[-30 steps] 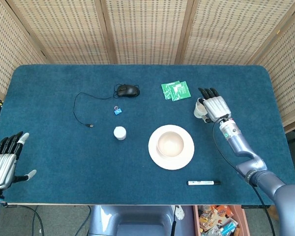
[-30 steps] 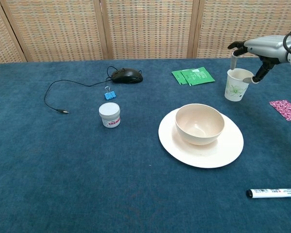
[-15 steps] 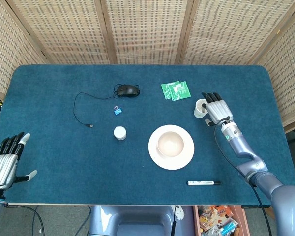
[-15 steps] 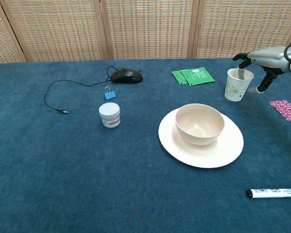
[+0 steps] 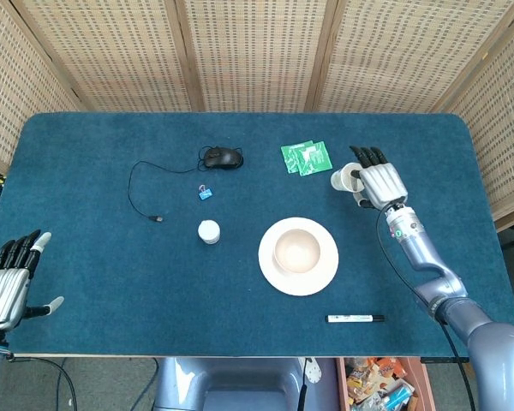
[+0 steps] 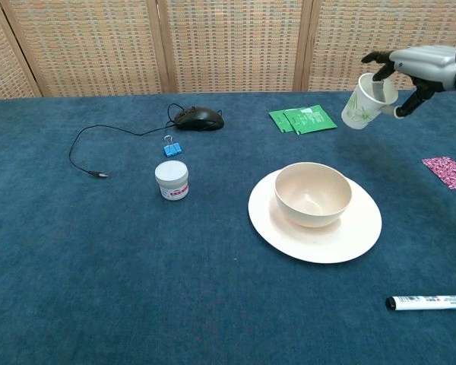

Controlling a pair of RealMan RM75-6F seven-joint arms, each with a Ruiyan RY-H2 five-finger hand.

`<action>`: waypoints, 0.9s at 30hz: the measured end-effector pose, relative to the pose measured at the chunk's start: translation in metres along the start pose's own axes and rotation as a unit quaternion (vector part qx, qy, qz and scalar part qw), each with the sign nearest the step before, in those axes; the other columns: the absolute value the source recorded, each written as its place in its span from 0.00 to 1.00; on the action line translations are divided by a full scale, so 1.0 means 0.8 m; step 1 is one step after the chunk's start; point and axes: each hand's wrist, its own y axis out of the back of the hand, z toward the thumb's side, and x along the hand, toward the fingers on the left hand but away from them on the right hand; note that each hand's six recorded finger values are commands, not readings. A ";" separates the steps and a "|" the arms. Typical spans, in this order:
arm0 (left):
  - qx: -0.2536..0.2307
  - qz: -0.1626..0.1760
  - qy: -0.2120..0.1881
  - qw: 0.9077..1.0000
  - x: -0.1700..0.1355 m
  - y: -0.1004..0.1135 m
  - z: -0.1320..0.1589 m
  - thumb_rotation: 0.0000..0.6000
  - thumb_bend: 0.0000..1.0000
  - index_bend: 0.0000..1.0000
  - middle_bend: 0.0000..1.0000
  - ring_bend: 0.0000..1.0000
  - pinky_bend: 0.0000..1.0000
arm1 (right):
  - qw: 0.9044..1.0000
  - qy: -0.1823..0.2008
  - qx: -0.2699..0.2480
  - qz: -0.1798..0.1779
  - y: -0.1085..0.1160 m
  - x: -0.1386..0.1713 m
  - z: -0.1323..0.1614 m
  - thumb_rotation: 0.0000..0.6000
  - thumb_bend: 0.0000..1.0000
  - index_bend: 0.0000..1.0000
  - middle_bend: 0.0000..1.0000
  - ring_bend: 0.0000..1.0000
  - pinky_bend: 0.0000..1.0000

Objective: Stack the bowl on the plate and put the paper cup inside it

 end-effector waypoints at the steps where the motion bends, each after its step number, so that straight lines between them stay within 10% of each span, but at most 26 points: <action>1: 0.000 0.000 0.000 1.000 0.000 0.000 0.000 1.00 0.00 0.00 0.00 0.00 0.00 | 1.000 0.007 0.000 -0.009 0.007 0.001 0.001 1.00 0.44 0.64 0.00 0.00 0.00; 10: 0.001 0.000 -0.007 1.000 -0.004 0.001 0.003 1.00 0.00 0.00 0.00 0.00 0.00 | 0.994 0.096 0.011 -0.045 0.058 0.042 0.025 1.00 0.44 0.64 0.00 0.00 0.01; 27: 0.008 -0.008 -0.009 1.000 -0.005 -0.005 0.007 1.00 0.00 0.00 0.00 0.00 0.00 | 0.962 0.242 0.121 0.028 0.072 0.151 0.160 1.00 0.57 0.64 0.00 0.00 0.03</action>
